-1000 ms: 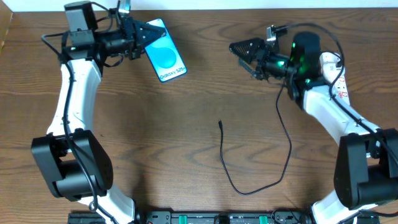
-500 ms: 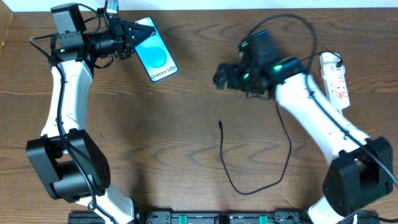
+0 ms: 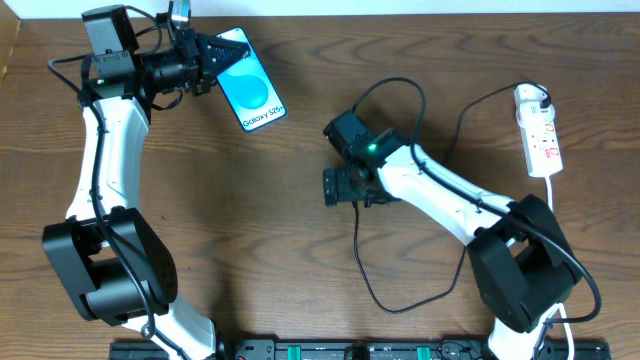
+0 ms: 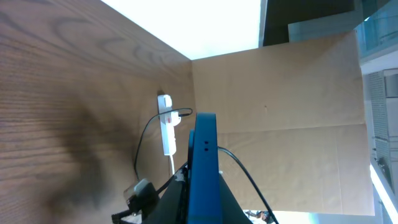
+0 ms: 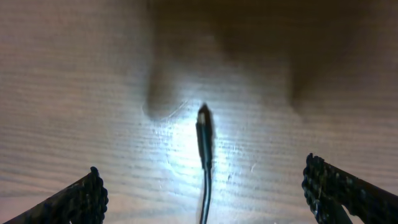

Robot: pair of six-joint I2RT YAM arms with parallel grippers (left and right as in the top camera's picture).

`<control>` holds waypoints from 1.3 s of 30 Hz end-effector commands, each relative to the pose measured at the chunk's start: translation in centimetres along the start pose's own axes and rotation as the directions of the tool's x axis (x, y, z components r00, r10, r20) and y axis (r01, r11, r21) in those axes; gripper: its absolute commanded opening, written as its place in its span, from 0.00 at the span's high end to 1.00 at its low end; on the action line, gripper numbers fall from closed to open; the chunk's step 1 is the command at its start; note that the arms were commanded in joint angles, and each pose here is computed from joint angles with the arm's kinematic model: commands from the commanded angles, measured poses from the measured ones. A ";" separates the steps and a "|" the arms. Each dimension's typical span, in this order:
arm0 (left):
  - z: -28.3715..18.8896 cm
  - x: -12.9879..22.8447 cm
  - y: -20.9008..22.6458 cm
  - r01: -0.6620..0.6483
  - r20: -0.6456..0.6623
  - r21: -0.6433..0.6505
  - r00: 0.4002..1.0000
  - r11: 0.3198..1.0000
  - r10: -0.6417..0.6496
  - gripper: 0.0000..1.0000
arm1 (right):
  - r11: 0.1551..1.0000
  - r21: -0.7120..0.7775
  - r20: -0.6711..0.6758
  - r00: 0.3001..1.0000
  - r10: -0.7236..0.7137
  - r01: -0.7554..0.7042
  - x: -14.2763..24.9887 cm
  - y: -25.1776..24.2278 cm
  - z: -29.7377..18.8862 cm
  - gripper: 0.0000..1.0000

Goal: Plug charger to phone and switch on socket
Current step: 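Move the right gripper to the black cable's USB-C end and grasp it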

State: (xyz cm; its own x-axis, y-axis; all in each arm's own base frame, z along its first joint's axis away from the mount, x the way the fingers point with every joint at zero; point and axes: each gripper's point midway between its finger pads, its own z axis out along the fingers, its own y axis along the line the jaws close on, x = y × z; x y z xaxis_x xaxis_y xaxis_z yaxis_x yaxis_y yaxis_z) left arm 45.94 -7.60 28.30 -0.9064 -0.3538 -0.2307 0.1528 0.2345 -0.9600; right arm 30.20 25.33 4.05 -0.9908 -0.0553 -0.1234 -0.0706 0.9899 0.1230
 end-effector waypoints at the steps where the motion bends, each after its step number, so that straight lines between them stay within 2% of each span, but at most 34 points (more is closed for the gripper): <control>1: -0.3 0.5 -1.2 -0.024 -0.019 0.033 1.000 0.999 0.025 0.93 | 0.999 0.032 -0.019 0.999 0.031 -0.030 0.9 0.2 0.8 0.02; 5: -0.3 0.5 -1.2 -0.024 -0.019 0.033 1.000 0.999 0.025 0.93 | 0.998 0.053 -0.045 0.998 0.039 -0.037 1.8 0.2 1.6 0.09; 14: -0.3 0.5 -1.2 -0.024 -0.019 0.033 1.000 0.999 0.025 0.92 | 0.996 0.080 -0.088 0.995 0.053 -0.046 3.0 -0.4 3.6 0.10; 16: -0.3 0.5 -1.2 -0.024 -0.019 0.033 1.000 0.999 0.025 0.92 | 0.996 0.078 -0.086 0.995 0.052 -0.046 2.9 -0.3 3.6 0.13; 20: -0.3 0.5 -1.2 -0.024 -0.019 0.033 1.000 0.999 0.025 0.92 | 0.996 0.075 -0.081 0.995 0.051 -0.045 2.8 -0.2 3.6 0.44; 24: -0.3 0.6 -1.2 -0.024 -0.019 0.033 1.000 0.999 0.025 0.92 | 0.996 0.077 -0.083 0.995 0.052 -0.046 2.9 -0.3 3.7 0.57; 39: -0.3 0.5 -1.2 -0.024 -0.019 0.033 1.000 0.999 0.025 0.93 | 0.996 0.074 -0.066 0.997 0.051 -0.046 2.5 -0.2 3.8 0.65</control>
State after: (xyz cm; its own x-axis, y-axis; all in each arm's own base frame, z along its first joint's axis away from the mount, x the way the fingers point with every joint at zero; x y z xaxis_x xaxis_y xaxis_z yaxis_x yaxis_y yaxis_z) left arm 45.94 -7.60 28.30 -0.9064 -0.3538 -0.2307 0.1528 0.2345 -0.9600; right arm 28.24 25.65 0.28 -0.9989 -0.0100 -0.0459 -0.0134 0.9972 0.0739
